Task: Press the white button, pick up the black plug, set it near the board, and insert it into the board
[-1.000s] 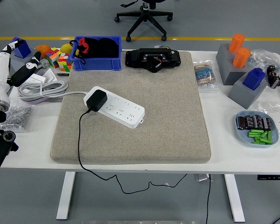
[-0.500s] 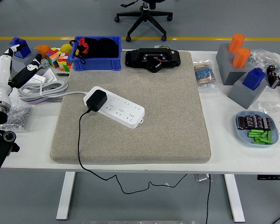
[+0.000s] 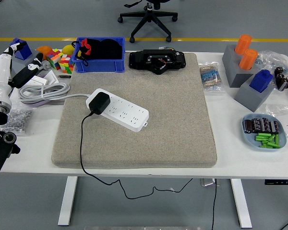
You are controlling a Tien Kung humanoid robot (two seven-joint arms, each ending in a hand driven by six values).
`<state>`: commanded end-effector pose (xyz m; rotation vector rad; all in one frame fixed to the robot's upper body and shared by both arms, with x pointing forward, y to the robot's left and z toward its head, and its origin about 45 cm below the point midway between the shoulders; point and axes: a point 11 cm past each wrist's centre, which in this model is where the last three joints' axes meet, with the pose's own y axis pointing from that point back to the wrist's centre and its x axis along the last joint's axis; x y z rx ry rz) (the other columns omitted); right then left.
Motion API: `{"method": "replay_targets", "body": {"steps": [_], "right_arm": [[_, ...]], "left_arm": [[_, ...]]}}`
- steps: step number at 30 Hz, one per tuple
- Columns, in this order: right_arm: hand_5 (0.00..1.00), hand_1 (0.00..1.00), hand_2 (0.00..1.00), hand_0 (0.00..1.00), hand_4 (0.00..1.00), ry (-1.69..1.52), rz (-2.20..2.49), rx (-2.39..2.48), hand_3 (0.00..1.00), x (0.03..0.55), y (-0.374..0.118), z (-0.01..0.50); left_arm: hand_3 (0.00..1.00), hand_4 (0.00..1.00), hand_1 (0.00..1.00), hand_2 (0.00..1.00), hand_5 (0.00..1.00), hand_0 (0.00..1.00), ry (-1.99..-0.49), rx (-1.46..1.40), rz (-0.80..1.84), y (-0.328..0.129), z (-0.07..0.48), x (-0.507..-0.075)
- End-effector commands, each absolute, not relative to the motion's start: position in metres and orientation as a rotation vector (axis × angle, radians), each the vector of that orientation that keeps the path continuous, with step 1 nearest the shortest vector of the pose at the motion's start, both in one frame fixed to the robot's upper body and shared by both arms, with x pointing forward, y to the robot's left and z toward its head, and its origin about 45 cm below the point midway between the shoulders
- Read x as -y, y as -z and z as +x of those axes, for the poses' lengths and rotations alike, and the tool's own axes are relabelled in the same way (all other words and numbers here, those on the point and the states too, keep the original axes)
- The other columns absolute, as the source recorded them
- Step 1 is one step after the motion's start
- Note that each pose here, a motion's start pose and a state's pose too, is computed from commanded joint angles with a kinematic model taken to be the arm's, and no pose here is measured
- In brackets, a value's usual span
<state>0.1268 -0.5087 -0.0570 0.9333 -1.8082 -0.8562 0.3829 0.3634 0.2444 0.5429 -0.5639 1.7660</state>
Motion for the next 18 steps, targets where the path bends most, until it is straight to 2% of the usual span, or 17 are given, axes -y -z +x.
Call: {"method": "replay_targets", "body": {"steps": [18], "right_arm": [[0.400, 0.603, 0.602, 0.627, 0.655, 0.857, 0.926, 1.813, 0.585, 0.5114, 0.0539, 0.1320]], "left_arm": [[0.859, 0.759, 0.969, 0.902, 0.677, 0.998, -1.759, 0.555, 0.549, -0.2425, 0.3825, -0.3618]]}}
